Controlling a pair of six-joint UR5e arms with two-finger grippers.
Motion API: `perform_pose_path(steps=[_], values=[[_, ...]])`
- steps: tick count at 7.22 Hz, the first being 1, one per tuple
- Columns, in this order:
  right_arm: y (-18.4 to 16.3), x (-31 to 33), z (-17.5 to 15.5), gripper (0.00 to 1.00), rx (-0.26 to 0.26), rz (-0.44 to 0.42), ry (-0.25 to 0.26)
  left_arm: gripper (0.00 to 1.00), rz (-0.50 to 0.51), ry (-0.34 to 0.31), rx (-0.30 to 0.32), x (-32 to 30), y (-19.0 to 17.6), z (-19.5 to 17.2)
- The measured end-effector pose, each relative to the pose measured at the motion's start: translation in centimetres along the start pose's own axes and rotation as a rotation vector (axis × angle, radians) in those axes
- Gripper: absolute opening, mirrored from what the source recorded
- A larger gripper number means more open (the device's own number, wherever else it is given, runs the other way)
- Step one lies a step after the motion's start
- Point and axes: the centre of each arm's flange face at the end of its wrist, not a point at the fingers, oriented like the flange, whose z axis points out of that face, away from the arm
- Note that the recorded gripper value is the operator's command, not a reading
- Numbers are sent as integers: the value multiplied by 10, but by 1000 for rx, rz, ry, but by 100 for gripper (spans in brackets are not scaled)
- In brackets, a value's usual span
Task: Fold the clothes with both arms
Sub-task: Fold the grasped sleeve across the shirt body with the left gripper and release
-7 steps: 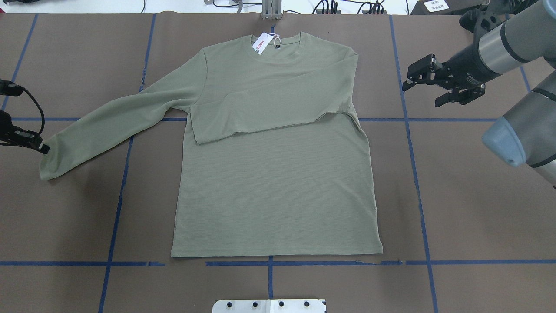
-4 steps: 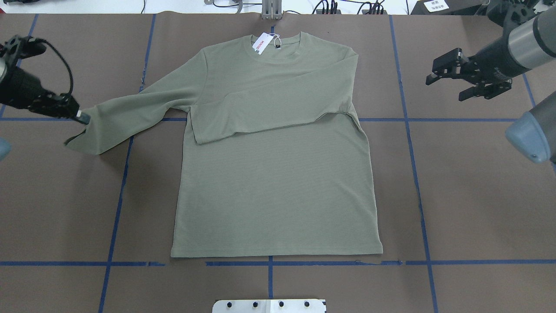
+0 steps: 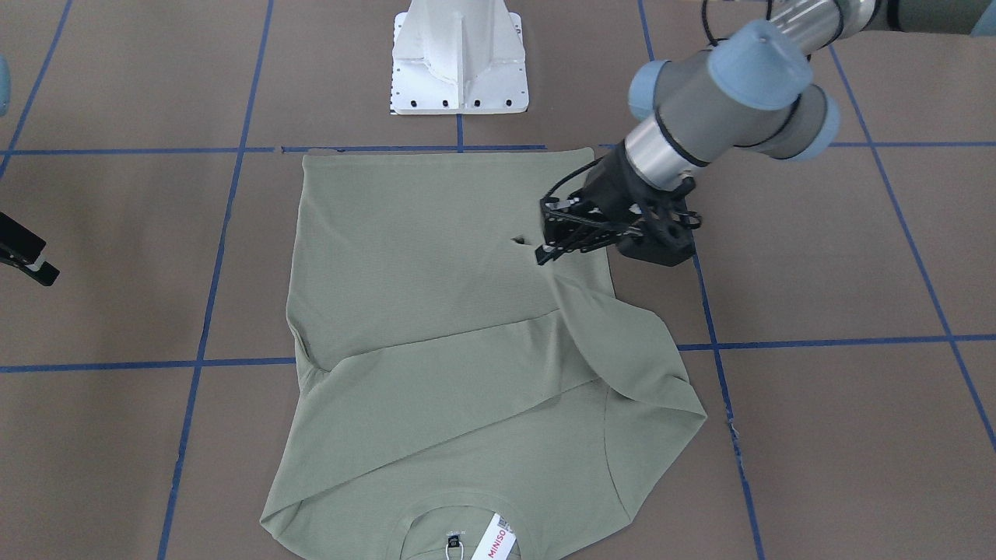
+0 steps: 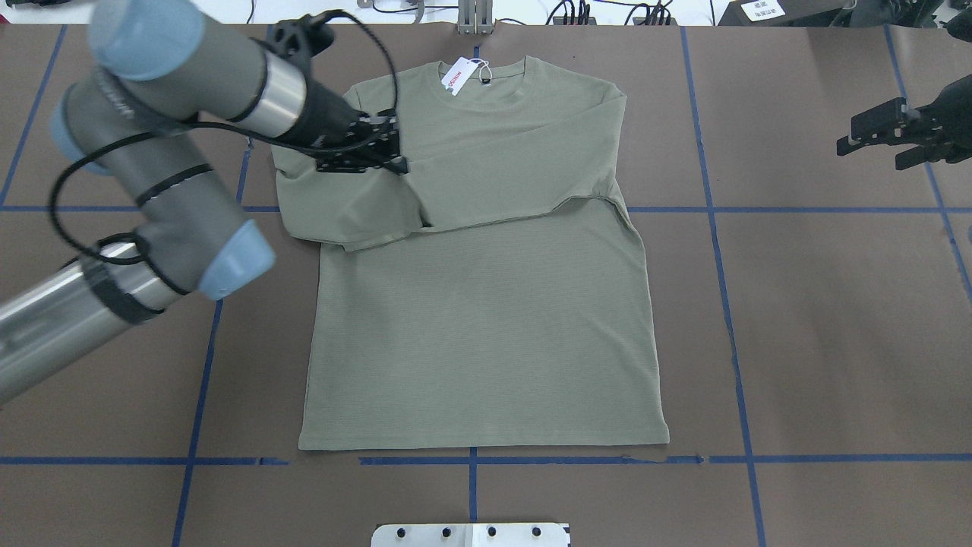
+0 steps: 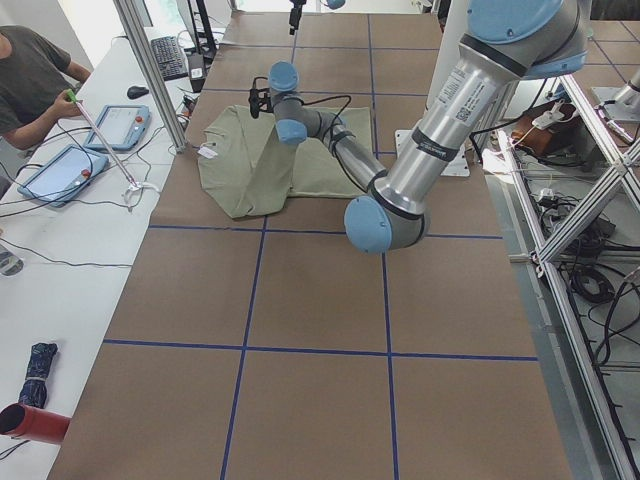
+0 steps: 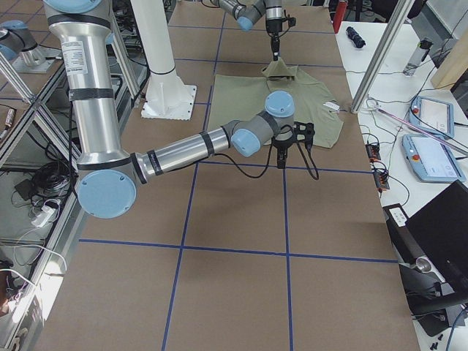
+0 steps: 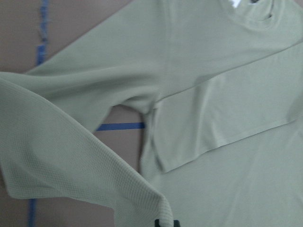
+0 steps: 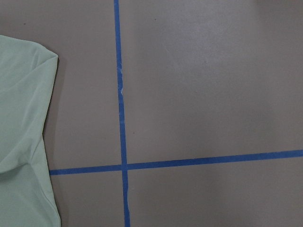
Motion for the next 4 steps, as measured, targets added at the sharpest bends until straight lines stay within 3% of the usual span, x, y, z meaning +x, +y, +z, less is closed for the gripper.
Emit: perform_pose_path(steps=[3, 4], values=[[0, 14, -14, 100, 9, 10, -14, 0, -63, 14, 112, 171, 35, 129], [0, 17, -19, 100, 15, 13, -17, 28, -62, 23, 151, 196, 44, 159]])
